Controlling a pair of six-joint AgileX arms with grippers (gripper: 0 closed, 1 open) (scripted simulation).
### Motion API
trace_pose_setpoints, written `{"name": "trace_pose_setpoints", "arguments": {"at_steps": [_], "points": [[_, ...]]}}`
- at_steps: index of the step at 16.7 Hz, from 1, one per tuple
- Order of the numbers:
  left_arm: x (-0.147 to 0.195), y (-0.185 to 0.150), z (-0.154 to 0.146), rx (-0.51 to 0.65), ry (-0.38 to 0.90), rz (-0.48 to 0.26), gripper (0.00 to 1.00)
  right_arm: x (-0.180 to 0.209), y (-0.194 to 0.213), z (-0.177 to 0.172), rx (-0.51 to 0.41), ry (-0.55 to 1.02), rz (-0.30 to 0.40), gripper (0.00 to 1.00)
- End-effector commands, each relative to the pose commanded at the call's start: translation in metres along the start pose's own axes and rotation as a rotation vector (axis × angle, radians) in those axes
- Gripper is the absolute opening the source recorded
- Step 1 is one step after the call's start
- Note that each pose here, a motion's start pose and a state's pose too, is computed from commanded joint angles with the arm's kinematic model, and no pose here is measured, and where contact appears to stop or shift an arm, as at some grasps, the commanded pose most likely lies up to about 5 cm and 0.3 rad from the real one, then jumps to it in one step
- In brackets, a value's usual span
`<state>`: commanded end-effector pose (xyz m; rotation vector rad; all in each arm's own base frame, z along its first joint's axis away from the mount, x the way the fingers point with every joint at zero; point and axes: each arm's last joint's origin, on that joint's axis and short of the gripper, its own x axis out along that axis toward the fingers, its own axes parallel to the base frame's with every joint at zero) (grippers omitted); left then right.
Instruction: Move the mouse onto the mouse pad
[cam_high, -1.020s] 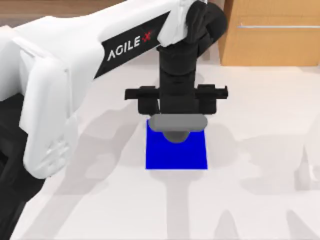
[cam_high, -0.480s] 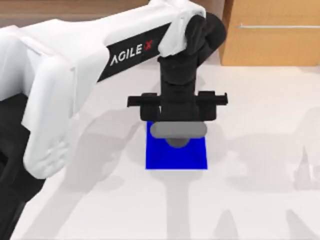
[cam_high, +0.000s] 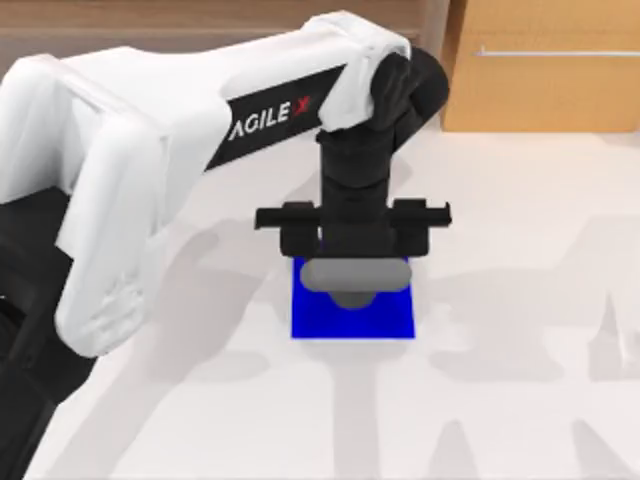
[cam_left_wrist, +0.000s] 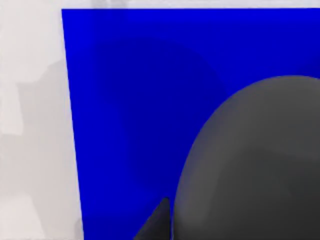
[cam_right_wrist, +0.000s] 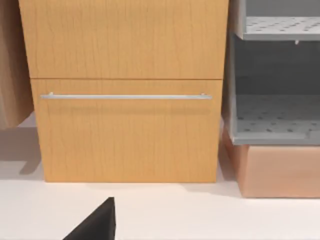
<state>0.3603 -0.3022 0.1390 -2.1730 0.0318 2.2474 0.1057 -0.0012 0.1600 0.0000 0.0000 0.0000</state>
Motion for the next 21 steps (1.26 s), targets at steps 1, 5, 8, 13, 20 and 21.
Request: {"name": "trace_pose_setpoints", "arguments": {"at_steps": [1, 5, 8, 13, 20, 21], "points": [[0.0, 0.0, 0.0, 0.0, 0.0, 0.0, 0.0, 0.0, 0.0, 0.0, 0.0, 0.0, 0.0, 1.0], [0.0, 0.0, 0.0, 0.0, 0.0, 0.0, 0.23, 0.0, 0.0, 0.0, 0.0, 0.0, 0.0, 1.0], [0.0, 0.0, 0.0, 0.0, 0.0, 0.0, 0.45, 0.0, 0.0, 0.0, 0.0, 0.0, 0.0, 1.0], [0.0, 0.0, 0.0, 0.0, 0.0, 0.0, 0.83, 0.0, 0.0, 0.0, 0.0, 0.0, 0.0, 1.0], [0.0, 0.0, 0.0, 0.0, 0.0, 0.0, 1.0, 0.0, 0.0, 0.0, 0.0, 0.0, 0.0, 1.0], [0.0, 0.0, 0.0, 0.0, 0.0, 0.0, 1.0, 0.0, 0.0, 0.0, 0.0, 0.0, 0.0, 1.0]]}}
